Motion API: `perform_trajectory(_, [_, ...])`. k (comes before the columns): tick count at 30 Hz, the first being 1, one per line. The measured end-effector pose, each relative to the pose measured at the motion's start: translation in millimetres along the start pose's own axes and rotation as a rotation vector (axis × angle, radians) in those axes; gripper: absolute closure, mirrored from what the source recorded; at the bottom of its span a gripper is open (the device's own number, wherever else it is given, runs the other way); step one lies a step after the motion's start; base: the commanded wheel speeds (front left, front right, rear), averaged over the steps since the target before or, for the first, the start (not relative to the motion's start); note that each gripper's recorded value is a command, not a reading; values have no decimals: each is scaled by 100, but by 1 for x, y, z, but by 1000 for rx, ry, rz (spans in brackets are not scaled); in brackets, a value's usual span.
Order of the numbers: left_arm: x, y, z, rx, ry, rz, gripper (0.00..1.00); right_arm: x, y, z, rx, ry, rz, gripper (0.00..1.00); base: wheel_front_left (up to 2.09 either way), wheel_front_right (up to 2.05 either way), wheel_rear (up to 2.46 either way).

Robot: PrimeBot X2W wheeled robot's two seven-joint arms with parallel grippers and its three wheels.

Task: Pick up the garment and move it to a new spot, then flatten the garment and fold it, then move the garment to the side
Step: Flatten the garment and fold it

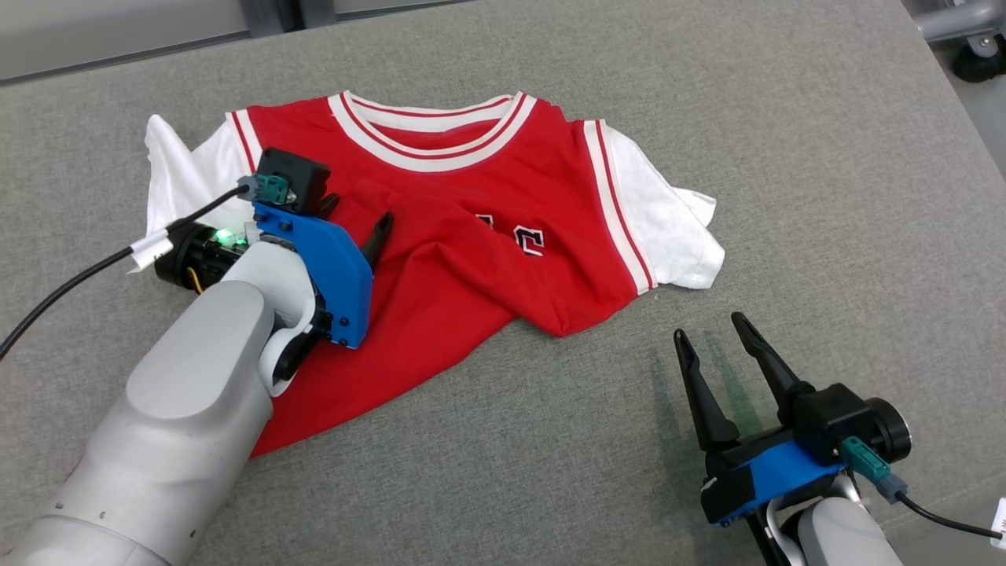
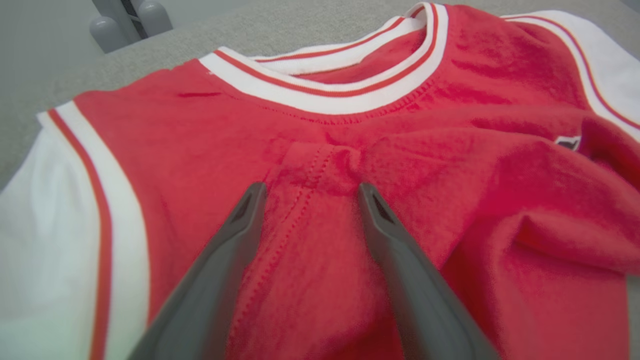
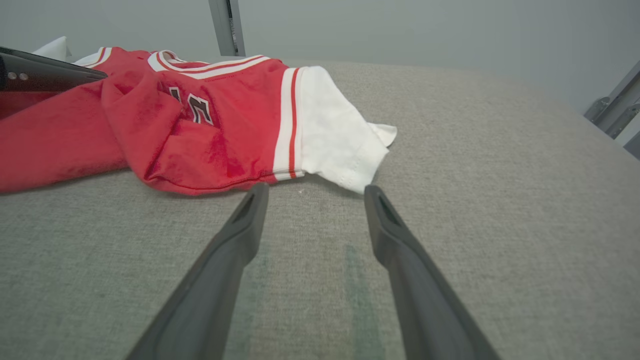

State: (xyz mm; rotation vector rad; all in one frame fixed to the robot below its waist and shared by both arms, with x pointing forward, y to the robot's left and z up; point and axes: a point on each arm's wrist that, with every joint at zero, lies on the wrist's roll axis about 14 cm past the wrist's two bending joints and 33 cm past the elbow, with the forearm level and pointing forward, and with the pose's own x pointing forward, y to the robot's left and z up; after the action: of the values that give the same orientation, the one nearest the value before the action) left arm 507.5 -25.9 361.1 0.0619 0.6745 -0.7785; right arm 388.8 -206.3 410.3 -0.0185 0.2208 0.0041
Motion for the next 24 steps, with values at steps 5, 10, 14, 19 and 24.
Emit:
perform_trajectory(5, [1,1,-4,6,7,-5,0,-1,-3,-2,1,6,-10,0,0,0,0])
perform_trajectory(10, [-1,8,-7,17,11,13,0,-1,-3,-3,9,10,-12,0,0,0,0])
perform_trajectory(14, [-1,13,-7,28,8,28,0,0,-2,-5,14,13,-9,0,0,0,0])
perform_trajectory(19, [0,11,-8,45,-2,28,0,2,0,-5,15,13,-1,0,0,0,0])
perform_trajectory(24, [-2,8,-6,70,-21,21,100,3,2,-5,20,14,3,0,0,0,0])
